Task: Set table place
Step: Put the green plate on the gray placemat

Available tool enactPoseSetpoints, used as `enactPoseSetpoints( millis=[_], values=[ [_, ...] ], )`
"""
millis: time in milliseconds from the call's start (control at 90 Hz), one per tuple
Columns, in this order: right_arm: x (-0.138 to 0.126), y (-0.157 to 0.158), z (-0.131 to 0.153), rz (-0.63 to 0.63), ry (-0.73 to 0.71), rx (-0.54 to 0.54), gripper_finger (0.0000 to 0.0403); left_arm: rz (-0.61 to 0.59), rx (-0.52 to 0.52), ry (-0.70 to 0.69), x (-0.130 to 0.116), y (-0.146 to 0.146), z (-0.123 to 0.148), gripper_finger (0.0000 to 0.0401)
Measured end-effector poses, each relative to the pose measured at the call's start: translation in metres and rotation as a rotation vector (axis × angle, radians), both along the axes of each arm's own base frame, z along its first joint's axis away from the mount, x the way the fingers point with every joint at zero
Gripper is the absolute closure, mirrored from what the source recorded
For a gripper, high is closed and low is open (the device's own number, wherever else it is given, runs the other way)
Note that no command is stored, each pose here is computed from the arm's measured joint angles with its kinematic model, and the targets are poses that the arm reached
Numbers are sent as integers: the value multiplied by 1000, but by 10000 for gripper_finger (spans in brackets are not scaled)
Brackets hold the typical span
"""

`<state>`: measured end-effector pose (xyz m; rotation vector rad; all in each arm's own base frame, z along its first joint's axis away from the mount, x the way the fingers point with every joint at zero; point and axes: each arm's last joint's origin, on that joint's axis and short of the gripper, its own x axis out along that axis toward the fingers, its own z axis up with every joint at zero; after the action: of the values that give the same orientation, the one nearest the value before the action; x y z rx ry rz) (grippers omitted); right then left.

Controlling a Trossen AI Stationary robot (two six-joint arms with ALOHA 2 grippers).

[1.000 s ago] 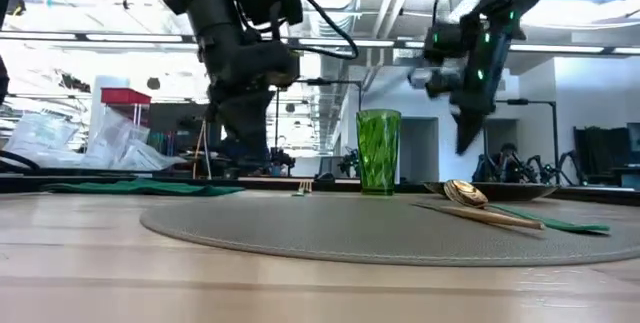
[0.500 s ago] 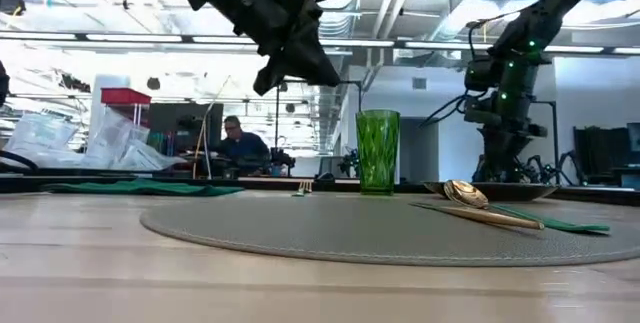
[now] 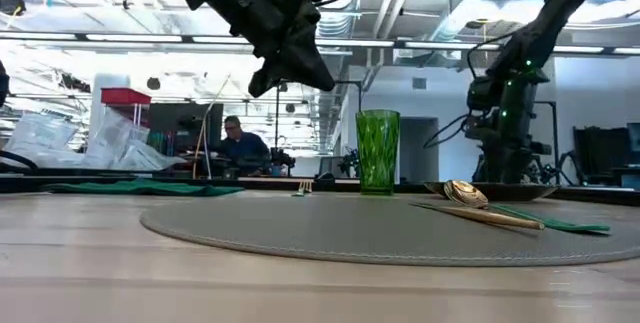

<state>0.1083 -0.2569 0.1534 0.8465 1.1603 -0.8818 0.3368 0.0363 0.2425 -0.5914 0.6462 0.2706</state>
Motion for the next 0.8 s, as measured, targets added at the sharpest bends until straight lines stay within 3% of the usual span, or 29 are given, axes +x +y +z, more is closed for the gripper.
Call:
enactPoseSetpoints(
  millis=[289,567,800],
  values=[
    [3,-2,-14,58,-27,66,246,-2,-3,27,-2,0,-2,401],
    [4,-1,-24,138,-64,140,361,-27,30,39,-2,1,-3,401],
    [-1,-2,-24,138,-87,144,363,-16,40,41,-2,1,-3,401]
  ],
)
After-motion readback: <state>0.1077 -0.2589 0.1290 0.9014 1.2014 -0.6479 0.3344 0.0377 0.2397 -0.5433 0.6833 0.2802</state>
